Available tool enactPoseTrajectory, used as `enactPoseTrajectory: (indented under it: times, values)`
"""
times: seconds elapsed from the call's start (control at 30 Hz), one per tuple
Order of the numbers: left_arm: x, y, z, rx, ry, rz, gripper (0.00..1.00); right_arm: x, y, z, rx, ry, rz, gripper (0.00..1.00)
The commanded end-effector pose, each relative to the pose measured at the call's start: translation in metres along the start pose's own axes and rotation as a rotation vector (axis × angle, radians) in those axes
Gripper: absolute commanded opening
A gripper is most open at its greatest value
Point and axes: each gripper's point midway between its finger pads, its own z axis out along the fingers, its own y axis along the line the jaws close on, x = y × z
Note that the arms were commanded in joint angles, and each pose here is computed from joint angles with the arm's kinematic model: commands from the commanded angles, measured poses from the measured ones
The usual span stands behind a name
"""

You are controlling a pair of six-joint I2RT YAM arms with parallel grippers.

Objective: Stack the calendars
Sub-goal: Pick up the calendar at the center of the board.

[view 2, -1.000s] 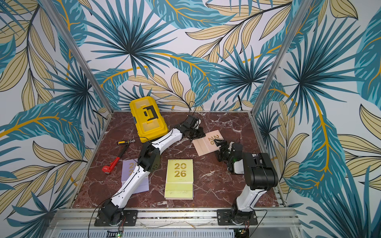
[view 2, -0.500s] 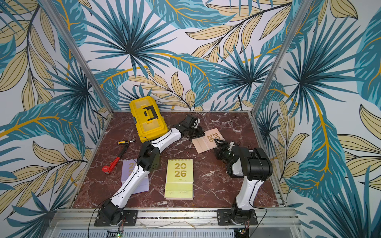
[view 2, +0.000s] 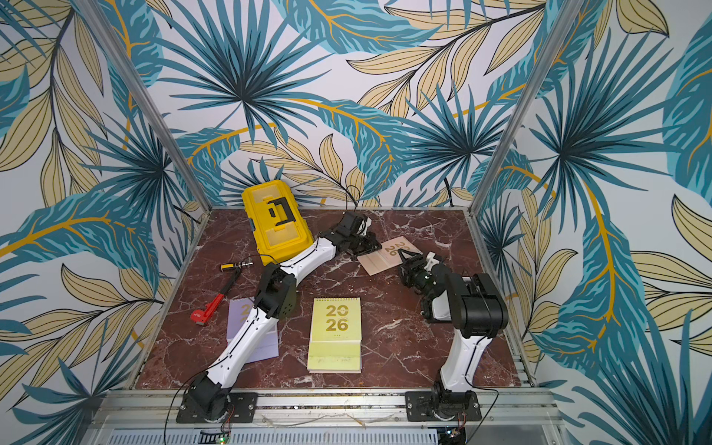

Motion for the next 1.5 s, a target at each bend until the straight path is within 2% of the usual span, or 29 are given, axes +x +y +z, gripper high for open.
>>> enactPoseTrajectory:
  times: [0.0, 0.07, 0.3, 0.43, 0.73, 0.9, 1.0, 1.3, 1.47]
  values:
    - [0.064, 0.058, 0.023, -0.142, 0.181, -0.103, 0.09, 0.004, 0.010, 0.005, 0.004, 0.010, -0.062, 0.71]
    - [0.063, 0.058, 0.021, -0.143, 0.179, -0.101, 0.09, 0.001, 0.002, 0.002, 0.040, -0.022, -0.070, 0.72]
    - [0.062, 0.057, 0.018, -0.142, 0.179, -0.100, 0.09, -0.006, 0.008, 0.021, 0.018, -0.021, -0.062, 0.74]
    - [0.061, 0.057, 0.015, -0.145, 0.180, -0.099, 0.09, -0.010, -0.009, 0.027, 0.109, -0.039, -0.048, 0.73]
    - [0.049, 0.035, 0.002, -0.113, 0.157, -0.069, 0.09, -0.016, -0.030, 0.021, 0.232, -0.081, -0.056, 0.41]
    - [0.032, 0.008, -0.016, -0.078, 0.120, -0.028, 0.09, -0.014, -0.025, 0.022, 0.213, -0.069, -0.055, 0.13]
    - [0.022, -0.009, -0.029, -0.057, 0.096, -0.005, 0.09, -0.009, -0.015, 0.023, 0.181, -0.045, -0.048, 0.01]
    - [0.005, -0.052, -0.080, -0.038, 0.030, 0.057, 0.09, 0.008, 0.021, 0.004, 0.176, 0.016, -0.130, 0.00]
    - [0.007, -0.078, -0.123, -0.029, 0.007, 0.078, 0.11, 0.033, 0.045, -0.025, 0.261, 0.114, -0.247, 0.00]
